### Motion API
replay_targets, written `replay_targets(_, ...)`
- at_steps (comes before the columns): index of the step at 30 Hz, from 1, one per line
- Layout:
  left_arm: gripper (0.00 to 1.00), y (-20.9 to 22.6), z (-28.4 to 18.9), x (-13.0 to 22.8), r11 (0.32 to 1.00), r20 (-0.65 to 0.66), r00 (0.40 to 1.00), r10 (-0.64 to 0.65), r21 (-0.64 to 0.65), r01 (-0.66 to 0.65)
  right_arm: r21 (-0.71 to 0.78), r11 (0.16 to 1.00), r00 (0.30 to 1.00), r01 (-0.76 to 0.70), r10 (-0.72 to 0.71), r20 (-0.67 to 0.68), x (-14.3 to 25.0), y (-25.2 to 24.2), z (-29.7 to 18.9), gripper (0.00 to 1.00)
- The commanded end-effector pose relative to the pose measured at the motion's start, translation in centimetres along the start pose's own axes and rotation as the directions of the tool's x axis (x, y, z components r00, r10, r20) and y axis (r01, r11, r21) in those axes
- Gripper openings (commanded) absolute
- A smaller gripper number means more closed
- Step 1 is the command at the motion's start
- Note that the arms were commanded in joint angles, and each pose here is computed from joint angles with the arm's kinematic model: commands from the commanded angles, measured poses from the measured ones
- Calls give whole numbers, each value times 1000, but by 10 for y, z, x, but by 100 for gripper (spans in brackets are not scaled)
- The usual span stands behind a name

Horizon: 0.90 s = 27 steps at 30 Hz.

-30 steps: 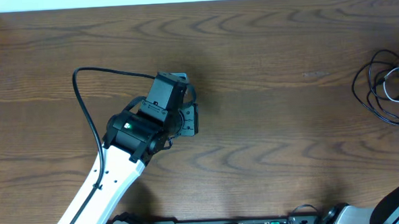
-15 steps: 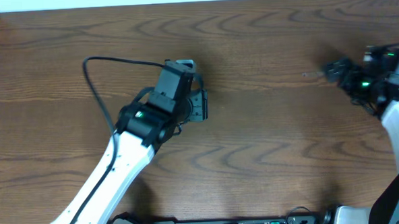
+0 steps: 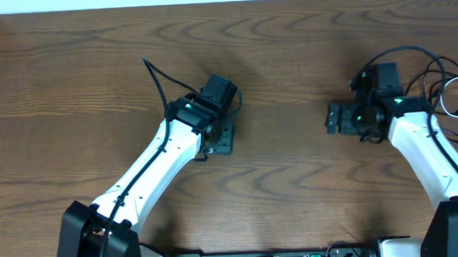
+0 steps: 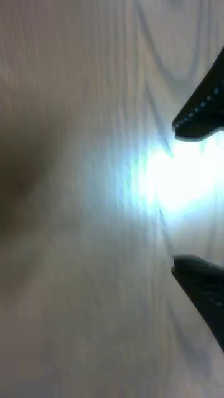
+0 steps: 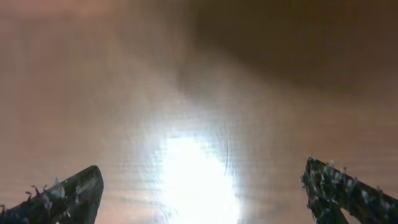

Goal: Untangle cables

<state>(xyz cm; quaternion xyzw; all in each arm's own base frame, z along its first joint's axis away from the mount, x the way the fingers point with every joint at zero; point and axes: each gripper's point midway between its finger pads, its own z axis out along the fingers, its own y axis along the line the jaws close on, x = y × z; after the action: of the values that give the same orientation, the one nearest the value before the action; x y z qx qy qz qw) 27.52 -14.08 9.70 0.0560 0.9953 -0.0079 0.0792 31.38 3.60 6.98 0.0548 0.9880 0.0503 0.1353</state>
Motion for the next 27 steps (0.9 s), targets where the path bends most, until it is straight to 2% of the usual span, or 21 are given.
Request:
replay_targets(1,75,29,-9,2,991,-16,994,-112,-68,111,77,997,999,-20,23,-31,7,-6,-4,99)
replay_targets(6,76,57,-14,27,968,-116,966,-233,-128,218,85,996,997,-29,35,-71,22,-5,-13,99)
replay_targets(10,76,65,-22,39,963,-147,958,-248,-147,226,105,993,994,-57,67,-88,34,-7,-26,99)
replay_targets(14,76,65,-32,46,967,-113,965,-235,-127,220,117,991,996,-61,68,-63,40,-10,-40,99)
replay_targets(17,76,65,-42,46,969,-34,971,-236,-87,233,138,990,999,-39,39,4,43,-11,-53,98)
replay_targets(21,76,66,-61,46,969,142,959,-245,7,246,112,994,989,15,-31,143,45,4,-72,98)
replay_targets(24,77,70,-82,47,967,306,918,-253,79,241,68,996,961,56,-72,268,48,17,-88,98)
replay_targets(26,77,76,-98,52,964,415,870,-267,114,241,39,997,934,67,-77,348,53,22,-100,98)
replay_targets(27,97,80,-106,55,962,462,843,-274,123,245,33,998,922,57,-65,381,55,21,-106,99)
